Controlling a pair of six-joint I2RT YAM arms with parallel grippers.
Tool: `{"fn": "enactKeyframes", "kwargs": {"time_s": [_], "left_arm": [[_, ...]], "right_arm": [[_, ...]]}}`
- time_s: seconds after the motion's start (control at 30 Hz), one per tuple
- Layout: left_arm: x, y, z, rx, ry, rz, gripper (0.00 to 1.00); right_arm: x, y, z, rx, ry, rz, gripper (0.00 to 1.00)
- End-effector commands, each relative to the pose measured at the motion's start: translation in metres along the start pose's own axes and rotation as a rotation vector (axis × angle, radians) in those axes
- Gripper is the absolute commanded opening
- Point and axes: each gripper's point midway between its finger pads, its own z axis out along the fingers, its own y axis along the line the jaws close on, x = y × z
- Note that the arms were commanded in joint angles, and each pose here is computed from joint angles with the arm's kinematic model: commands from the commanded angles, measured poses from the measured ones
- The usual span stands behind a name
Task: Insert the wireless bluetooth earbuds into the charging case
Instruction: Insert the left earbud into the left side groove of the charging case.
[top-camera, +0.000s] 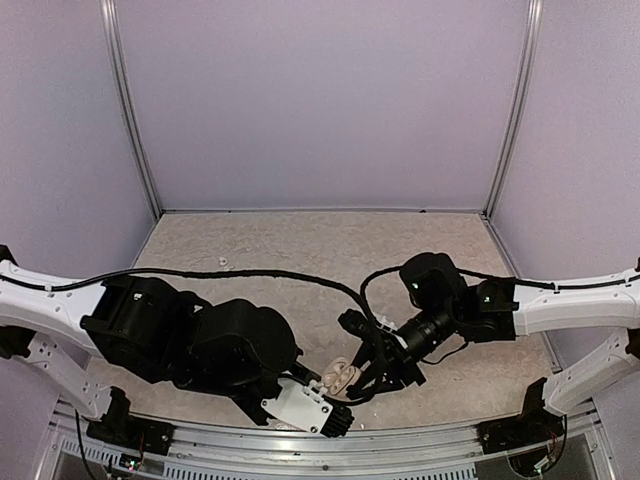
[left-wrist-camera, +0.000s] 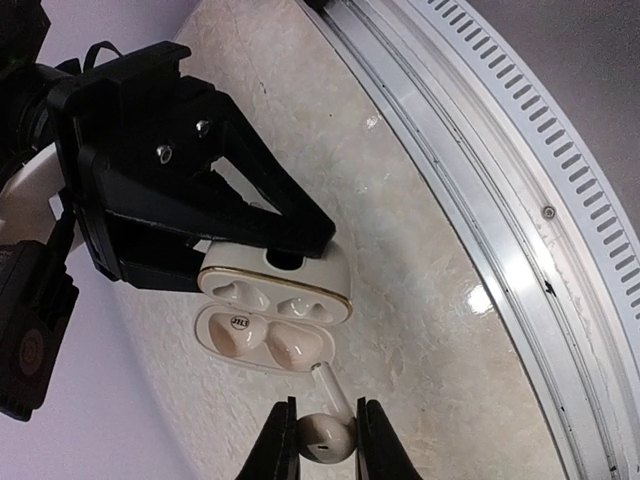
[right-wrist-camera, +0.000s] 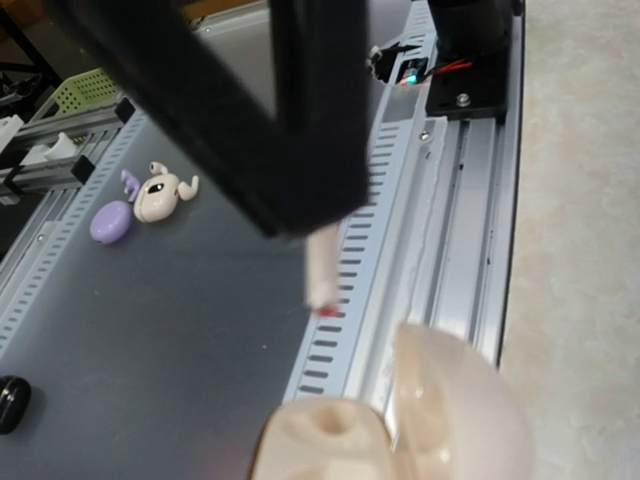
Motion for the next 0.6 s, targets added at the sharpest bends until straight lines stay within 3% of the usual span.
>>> {"fn": "enactKeyframes", "kwargs": {"time_s": [0.0,0.57], "left_arm": [[-0.010,0.007,-0.005,-0.027,-0.009,0.039,0.06],[-0.012,-0.003,0.007,-0.025,0.023,0.098,0.06]], "right_arm": [[-0.010,0.000,0.000,-0.022,-0.018,0.008,0.00],[-0.012,0.001,0.004,-0.056,-0.018,0.030,0.00]]}}
